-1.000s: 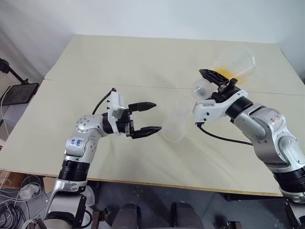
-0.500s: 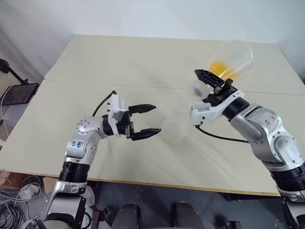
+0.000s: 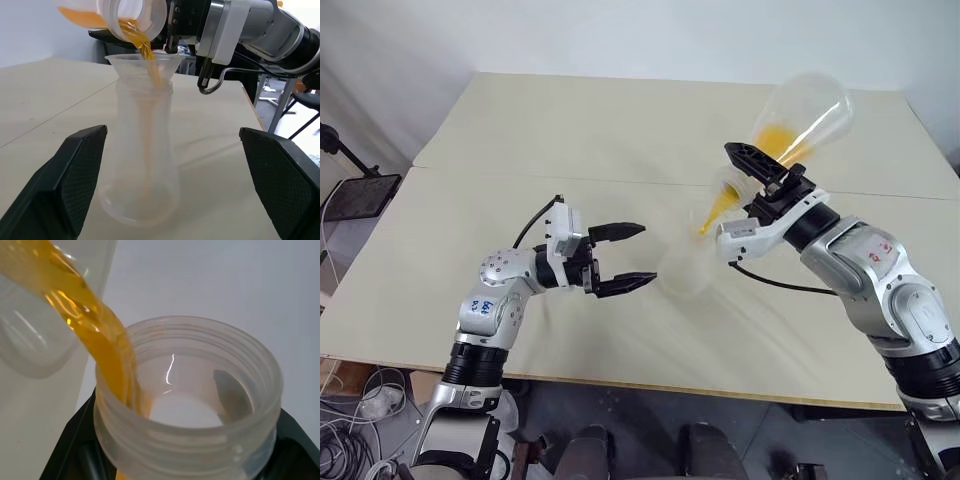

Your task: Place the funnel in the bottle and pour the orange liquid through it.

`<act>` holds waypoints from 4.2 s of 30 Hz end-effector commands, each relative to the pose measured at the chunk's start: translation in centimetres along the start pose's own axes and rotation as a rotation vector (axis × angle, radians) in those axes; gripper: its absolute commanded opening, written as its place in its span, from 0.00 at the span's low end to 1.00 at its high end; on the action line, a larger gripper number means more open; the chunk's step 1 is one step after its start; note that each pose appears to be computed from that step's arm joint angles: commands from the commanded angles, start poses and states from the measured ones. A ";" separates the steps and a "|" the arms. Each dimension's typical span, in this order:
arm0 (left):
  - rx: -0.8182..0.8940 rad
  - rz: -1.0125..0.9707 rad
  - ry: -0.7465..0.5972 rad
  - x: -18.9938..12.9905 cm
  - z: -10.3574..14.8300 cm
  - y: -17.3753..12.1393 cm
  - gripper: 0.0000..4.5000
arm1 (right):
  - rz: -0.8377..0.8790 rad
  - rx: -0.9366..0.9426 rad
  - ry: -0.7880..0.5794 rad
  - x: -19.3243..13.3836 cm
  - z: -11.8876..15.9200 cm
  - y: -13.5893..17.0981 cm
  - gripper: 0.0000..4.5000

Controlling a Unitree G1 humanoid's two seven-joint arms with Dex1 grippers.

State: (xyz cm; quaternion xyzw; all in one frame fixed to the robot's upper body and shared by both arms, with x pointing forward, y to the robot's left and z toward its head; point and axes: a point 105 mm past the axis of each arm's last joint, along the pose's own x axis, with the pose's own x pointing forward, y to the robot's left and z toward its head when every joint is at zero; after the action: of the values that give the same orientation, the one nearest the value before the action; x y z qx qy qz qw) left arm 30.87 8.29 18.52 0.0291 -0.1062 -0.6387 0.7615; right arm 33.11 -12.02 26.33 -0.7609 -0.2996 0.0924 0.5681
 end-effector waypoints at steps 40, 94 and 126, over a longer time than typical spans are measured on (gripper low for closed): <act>0.041 0.013 -0.022 -0.1 0.4 -0.4 1.00 | -0.119 -0.057 -0.020 0.4 0.0 -3.0 0.55; 0.047 0.050 -0.027 -0.3 0.7 -0.6 1.00 | -0.172 -0.091 -0.053 0.8 0.7 -3.4 0.55; 0.057 0.054 -0.027 -0.5 0.9 -0.3 1.00 | -0.208 -0.121 -0.027 0.9 0.0 -3.7 0.55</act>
State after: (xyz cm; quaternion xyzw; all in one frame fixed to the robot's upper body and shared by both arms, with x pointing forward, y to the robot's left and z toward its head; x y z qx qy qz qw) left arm 30.66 8.66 18.03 0.0280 -0.1104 -0.6132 0.7816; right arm 33.03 -10.53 27.90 -0.7636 -0.3685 0.0589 0.5269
